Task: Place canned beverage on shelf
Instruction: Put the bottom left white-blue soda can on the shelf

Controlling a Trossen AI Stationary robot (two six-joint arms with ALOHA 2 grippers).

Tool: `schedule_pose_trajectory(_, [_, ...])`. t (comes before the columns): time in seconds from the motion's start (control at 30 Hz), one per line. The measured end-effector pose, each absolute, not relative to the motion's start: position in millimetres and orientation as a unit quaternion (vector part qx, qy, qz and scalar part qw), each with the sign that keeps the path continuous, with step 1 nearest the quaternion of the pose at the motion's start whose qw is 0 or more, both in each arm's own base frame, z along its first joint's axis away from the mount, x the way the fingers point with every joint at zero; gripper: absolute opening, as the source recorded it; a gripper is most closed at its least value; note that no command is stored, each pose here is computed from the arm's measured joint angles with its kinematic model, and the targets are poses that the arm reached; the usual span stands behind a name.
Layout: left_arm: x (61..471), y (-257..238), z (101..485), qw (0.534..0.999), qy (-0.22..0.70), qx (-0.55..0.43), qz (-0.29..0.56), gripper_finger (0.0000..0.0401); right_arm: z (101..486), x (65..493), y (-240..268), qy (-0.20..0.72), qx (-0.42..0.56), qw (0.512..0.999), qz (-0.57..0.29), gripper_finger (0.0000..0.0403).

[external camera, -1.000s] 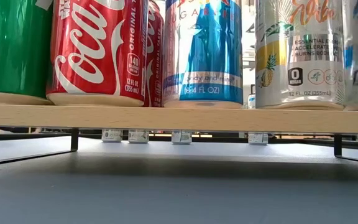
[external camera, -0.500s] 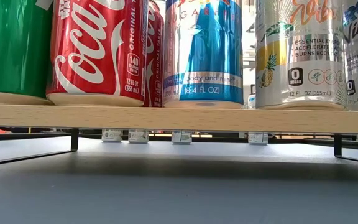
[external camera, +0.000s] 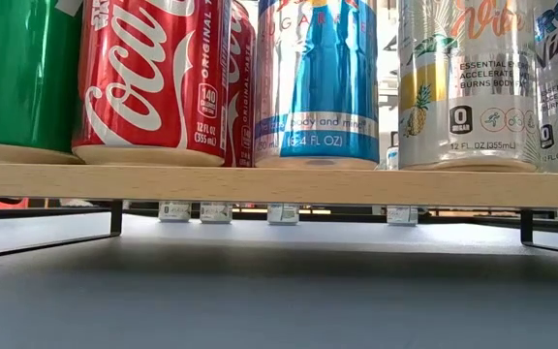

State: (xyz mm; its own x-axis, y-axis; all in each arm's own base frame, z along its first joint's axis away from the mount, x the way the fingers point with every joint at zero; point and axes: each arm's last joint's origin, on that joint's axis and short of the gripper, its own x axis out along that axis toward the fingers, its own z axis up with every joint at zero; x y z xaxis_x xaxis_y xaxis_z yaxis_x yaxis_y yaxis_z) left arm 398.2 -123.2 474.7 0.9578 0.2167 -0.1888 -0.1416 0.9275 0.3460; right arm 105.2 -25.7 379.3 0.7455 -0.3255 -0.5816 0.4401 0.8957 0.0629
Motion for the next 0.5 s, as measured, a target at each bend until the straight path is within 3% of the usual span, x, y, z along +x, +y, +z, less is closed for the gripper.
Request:
schedule_pose_trajectory(0.17, [345, -107, 521, 0.978, 0.069, 0.133, 0.148, 0.0308, 375, 110, 7, 0.302, 0.131, 0.94, -0.089, 0.0306])
schedule_pose_trajectory(0.3, [310, -96, 543, 0.979, 0.051, 0.088, 0.175, 0.0308, 370, 126, 40, 0.32, 0.095, 0.943, -0.014, 0.0305])
schedule_pose_trajectory(0.5, [271, -81, 563, 0.98, 0.037, 0.046, 0.192, 0.0308, 351, 145, 93, 0.347, 0.012, 0.937, -0.019, 0.0298])
